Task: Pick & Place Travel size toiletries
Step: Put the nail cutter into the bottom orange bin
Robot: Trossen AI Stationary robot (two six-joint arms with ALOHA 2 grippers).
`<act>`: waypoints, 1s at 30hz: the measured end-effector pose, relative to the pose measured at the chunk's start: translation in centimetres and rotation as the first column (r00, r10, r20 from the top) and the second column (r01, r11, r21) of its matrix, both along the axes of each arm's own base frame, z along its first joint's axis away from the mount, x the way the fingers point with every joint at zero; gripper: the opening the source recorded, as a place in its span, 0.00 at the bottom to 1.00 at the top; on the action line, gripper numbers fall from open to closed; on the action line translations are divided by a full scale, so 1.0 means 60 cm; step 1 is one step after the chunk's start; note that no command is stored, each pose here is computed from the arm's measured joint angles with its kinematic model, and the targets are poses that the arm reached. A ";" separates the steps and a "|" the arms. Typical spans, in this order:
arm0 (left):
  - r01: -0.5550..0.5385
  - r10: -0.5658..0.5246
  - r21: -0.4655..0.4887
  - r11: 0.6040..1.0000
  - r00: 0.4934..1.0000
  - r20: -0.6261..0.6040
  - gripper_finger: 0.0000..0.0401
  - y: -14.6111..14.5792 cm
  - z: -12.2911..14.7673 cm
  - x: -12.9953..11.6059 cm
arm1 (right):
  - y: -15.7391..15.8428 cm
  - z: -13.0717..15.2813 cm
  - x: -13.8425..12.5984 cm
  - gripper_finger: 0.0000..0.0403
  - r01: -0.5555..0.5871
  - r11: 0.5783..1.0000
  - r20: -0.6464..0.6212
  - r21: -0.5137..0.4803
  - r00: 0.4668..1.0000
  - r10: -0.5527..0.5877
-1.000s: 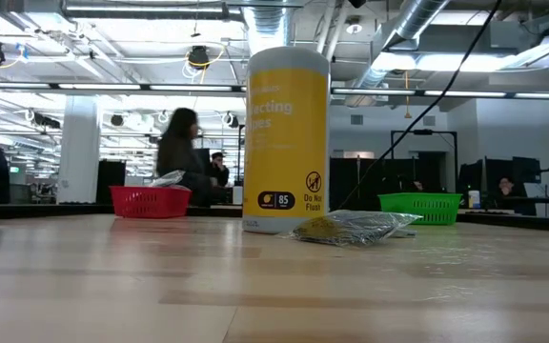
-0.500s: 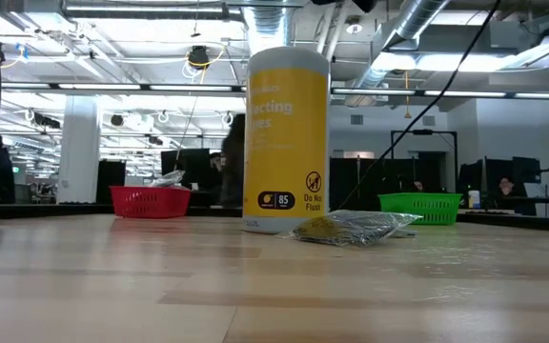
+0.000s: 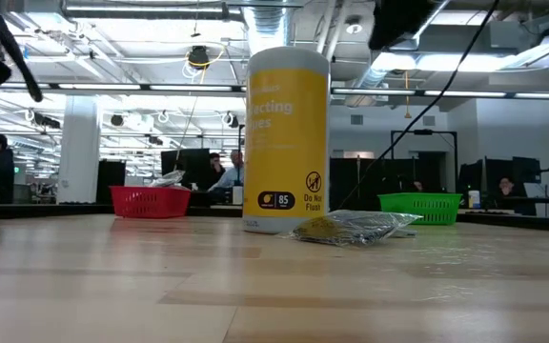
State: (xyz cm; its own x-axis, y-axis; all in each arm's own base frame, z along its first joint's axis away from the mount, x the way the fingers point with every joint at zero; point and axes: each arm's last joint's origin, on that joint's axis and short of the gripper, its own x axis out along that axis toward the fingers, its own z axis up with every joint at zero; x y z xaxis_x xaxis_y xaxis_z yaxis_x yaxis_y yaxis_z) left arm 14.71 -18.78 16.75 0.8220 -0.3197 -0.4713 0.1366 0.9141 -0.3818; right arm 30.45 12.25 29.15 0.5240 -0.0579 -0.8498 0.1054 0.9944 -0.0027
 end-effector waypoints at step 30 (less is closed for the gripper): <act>-0.073 0.067 0.066 0.995 0.995 0.080 0.19 0.028 0.009 0.038 | -0.047 -0.165 -0.017 0.29 0.111 0.976 -0.253 -0.187 0.955 -0.158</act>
